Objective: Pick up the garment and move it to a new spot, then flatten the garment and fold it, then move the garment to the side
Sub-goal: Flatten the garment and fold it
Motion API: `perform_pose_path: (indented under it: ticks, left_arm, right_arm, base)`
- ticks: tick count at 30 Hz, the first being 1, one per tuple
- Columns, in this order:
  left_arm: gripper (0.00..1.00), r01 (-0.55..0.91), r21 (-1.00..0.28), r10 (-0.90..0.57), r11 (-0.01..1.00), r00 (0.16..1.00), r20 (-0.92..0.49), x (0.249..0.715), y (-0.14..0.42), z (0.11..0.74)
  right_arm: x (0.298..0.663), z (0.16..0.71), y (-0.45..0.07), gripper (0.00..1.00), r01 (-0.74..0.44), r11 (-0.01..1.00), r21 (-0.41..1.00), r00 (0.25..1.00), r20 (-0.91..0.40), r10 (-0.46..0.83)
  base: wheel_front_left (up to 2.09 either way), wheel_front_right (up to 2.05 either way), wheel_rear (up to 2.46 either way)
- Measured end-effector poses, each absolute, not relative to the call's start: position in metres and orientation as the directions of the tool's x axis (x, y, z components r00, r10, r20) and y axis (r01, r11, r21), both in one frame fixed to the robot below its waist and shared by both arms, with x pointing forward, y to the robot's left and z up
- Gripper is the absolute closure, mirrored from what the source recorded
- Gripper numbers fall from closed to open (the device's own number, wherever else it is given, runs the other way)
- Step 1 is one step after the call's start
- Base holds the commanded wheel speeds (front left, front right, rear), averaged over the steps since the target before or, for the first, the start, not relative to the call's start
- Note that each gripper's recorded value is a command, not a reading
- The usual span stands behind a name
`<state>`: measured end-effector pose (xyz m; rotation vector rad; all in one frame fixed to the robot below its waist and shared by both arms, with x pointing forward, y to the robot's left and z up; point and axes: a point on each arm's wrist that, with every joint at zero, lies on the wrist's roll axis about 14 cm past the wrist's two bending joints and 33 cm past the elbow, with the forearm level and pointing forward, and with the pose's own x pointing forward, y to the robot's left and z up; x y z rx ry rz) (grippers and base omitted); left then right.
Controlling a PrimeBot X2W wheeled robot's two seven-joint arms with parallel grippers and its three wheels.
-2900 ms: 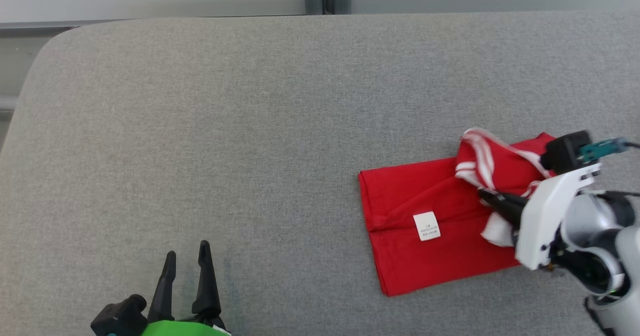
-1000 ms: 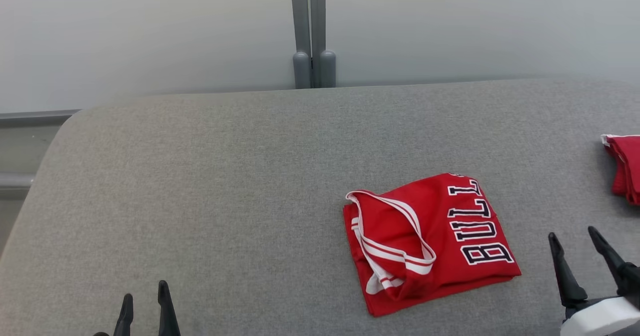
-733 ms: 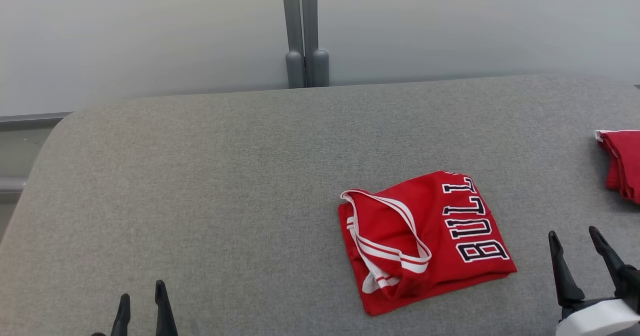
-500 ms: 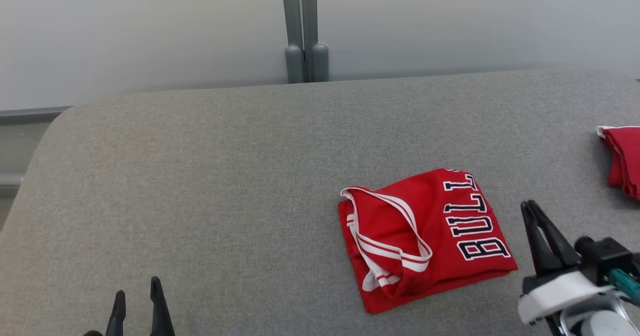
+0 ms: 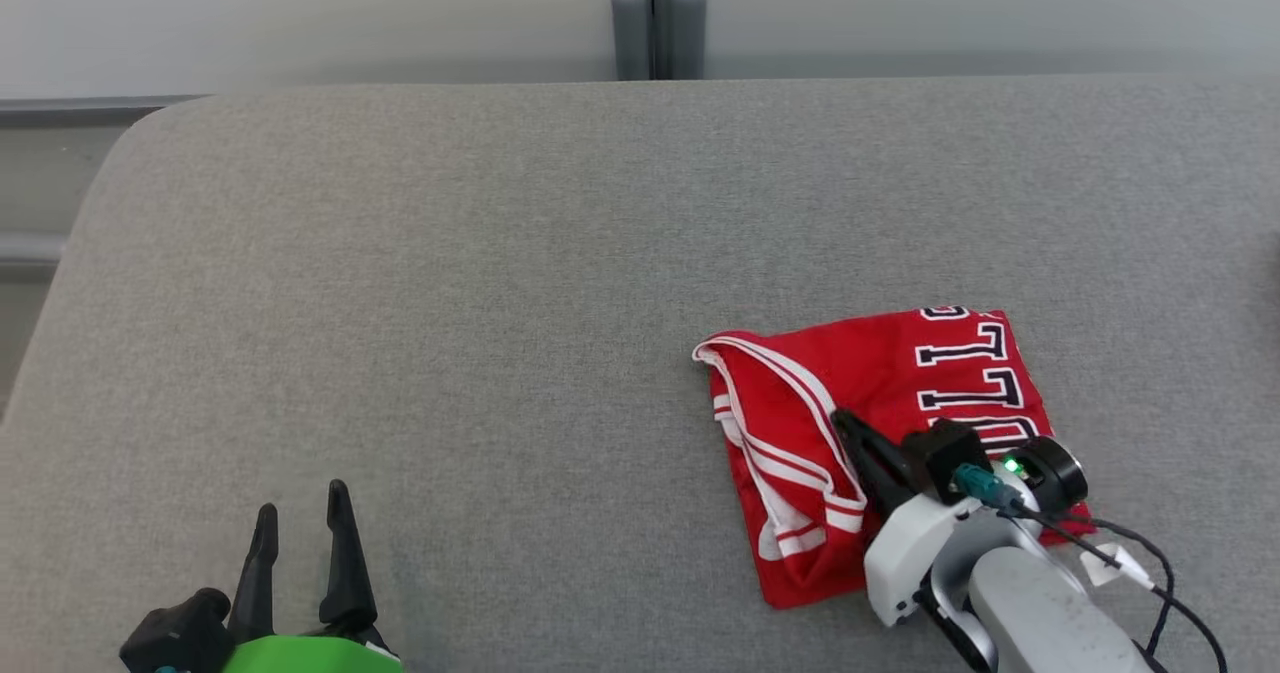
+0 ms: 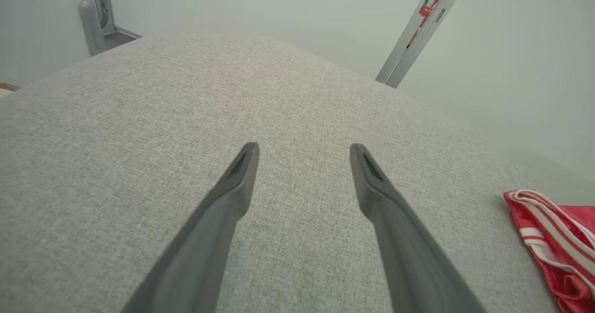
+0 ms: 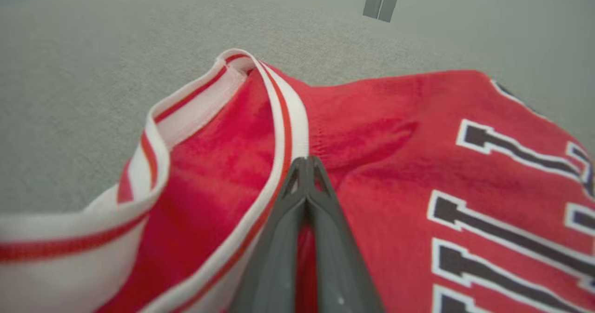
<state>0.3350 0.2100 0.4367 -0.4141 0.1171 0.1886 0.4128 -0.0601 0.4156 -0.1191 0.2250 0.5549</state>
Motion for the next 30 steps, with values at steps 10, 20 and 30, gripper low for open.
perform_pose_path:
  ticks: [10, 20, 30]
  left_arm:
    - [0.00, -0.289, -0.382, 0.240, 0.878, 0.955, -0.171, 0.318, 0.233, 0.433]
    - [0.00, -0.241, -0.399, 0.190, 0.885, 0.968, -0.162, 0.321, 0.216, 0.435]
    - [0.00, -0.200, -0.329, 0.192, 0.923, 0.980, -0.057, 0.308, 0.225, 0.465]
  right_arm:
    - [0.364, 0.390, -0.004, 1.00, -0.703, 0.711, 0.018, 0.675, -0.299, 0.675]
    - [0.347, 0.425, 0.018, 1.00, -0.707, 0.704, 0.072, 0.685, -0.179, 0.706]
    - [0.371, 0.498, -0.139, 0.00, -0.309, 0.951, -0.015, 0.950, 0.038, 0.310]
  base:
    - [0.00, 0.00, 0.00]
    - [0.00, 0.00, 0.00]
    - [0.00, 0.00, 0.00]
